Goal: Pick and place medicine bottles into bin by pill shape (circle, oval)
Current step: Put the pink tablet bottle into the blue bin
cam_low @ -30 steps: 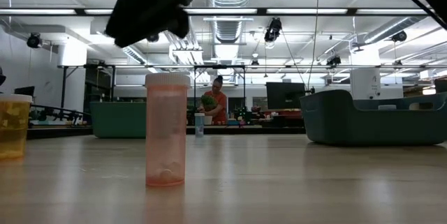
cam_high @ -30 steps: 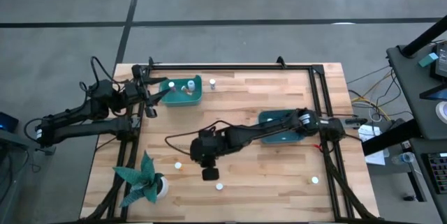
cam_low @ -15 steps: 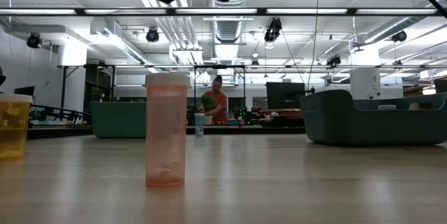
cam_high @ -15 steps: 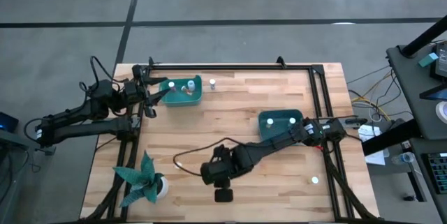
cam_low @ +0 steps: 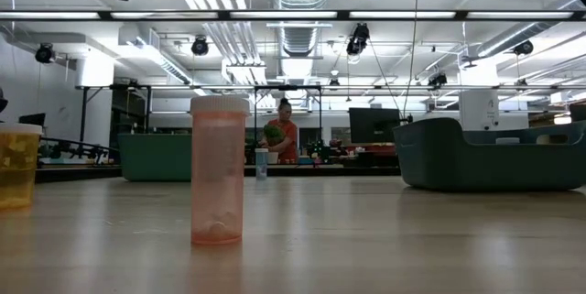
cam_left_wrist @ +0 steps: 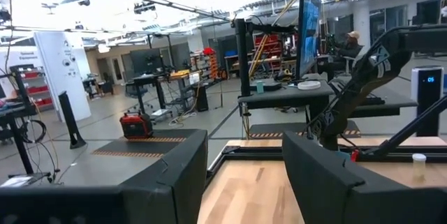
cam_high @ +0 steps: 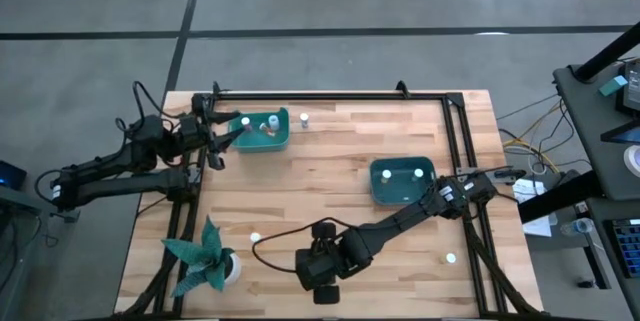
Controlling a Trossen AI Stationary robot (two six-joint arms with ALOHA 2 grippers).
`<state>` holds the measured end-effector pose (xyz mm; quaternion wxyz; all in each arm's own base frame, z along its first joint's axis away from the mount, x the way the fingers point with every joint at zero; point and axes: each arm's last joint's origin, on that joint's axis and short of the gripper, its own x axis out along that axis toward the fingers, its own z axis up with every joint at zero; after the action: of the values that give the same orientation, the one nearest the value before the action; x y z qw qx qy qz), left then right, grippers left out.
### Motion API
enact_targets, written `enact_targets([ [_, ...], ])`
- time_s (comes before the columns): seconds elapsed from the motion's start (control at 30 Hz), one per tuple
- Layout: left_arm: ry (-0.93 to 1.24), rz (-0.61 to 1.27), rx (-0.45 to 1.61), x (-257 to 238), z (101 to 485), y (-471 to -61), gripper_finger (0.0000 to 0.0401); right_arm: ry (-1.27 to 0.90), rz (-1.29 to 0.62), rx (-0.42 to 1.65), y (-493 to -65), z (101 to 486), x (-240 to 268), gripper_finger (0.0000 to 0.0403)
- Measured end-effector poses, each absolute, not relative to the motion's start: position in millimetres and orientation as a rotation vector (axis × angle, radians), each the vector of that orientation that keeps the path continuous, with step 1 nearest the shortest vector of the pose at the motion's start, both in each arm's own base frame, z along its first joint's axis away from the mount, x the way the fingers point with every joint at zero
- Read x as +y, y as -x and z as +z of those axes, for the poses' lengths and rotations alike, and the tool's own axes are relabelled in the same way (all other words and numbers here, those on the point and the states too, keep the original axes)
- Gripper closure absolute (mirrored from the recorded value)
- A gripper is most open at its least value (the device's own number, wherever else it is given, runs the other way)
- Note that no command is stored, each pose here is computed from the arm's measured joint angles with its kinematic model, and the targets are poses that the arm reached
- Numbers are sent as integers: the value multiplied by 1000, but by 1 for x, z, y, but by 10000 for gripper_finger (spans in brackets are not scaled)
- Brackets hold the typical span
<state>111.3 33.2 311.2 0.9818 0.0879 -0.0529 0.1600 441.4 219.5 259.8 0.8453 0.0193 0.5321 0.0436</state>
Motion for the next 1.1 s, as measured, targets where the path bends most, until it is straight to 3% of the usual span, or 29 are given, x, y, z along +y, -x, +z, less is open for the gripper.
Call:
enact_targets([
  [0.53, -180, 324, -142, 31, 309, -102, 232, -25, 69, 1127, -445, 231, 219, 153],
  [1.1, -146, 324, -208, 26, 307, -88, 232, -41, 94, 1129, -448, 206, 217, 152],
])
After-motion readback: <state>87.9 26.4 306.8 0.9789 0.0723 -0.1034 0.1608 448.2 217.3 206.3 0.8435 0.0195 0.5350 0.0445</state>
